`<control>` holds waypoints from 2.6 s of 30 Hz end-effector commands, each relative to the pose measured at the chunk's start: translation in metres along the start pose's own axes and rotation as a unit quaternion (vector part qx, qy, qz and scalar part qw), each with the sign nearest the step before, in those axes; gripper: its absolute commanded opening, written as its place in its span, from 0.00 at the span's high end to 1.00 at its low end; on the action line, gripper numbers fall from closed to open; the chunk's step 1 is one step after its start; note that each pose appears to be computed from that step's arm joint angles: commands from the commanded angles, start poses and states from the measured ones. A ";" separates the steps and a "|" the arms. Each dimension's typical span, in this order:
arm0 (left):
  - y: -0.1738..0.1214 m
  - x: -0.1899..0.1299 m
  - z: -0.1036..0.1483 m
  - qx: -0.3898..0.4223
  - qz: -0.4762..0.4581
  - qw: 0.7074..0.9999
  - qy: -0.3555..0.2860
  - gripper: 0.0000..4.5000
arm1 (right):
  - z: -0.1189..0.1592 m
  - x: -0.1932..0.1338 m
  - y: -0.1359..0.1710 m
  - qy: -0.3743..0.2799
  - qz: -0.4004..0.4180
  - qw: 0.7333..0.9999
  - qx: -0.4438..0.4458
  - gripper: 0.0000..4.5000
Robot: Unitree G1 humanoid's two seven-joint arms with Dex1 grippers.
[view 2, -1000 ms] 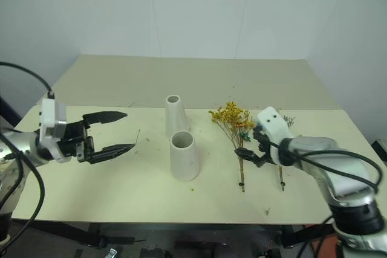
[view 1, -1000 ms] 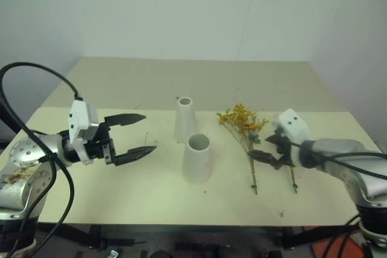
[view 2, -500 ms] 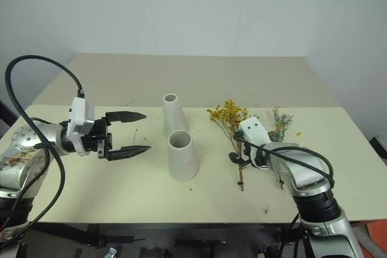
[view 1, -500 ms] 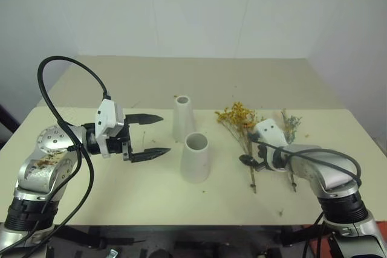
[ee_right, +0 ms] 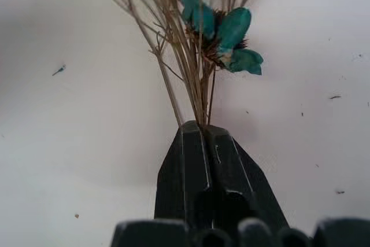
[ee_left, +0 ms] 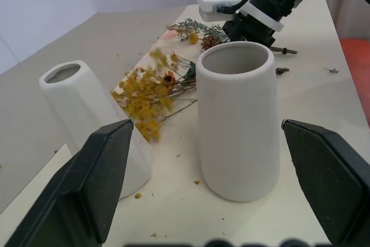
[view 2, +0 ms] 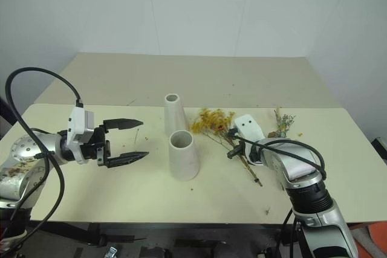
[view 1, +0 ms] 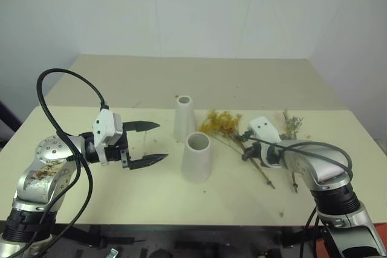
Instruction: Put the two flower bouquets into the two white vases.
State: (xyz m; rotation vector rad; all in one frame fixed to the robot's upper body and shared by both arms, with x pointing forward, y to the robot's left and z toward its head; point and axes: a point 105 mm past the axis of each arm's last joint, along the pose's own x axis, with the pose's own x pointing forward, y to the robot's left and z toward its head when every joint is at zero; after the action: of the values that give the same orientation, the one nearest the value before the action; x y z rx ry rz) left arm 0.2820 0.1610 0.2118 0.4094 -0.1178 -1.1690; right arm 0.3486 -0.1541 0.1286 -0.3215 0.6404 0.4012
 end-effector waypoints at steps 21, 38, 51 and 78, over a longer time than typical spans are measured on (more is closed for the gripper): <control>0.014 -0.019 0.004 0.020 0.058 0.998 -0.003 0.00 | 0.197 -0.105 -0.032 -0.620 -0.096 0.768 0.125 0.99; 0.029 -0.060 -0.005 -0.018 0.181 0.983 -0.021 0.00 | 0.238 -0.091 0.066 -0.650 0.176 0.730 0.121 0.99; 0.027 -0.057 -0.006 -0.020 0.178 0.984 -0.019 0.00 | 0.239 -0.067 0.079 -0.629 0.254 0.730 0.084 0.99; 0.019 -0.056 -0.005 -0.023 0.185 0.982 -0.017 0.00 | 0.235 -0.027 0.086 -0.608 0.243 0.753 0.058 0.99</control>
State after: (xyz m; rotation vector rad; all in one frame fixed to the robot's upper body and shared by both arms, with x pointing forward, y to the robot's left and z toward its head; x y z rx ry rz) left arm 0.2824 0.2219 0.2101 0.2893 -0.1434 -0.8042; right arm 0.4143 0.0108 0.2970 0.2893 -0.5122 0.9391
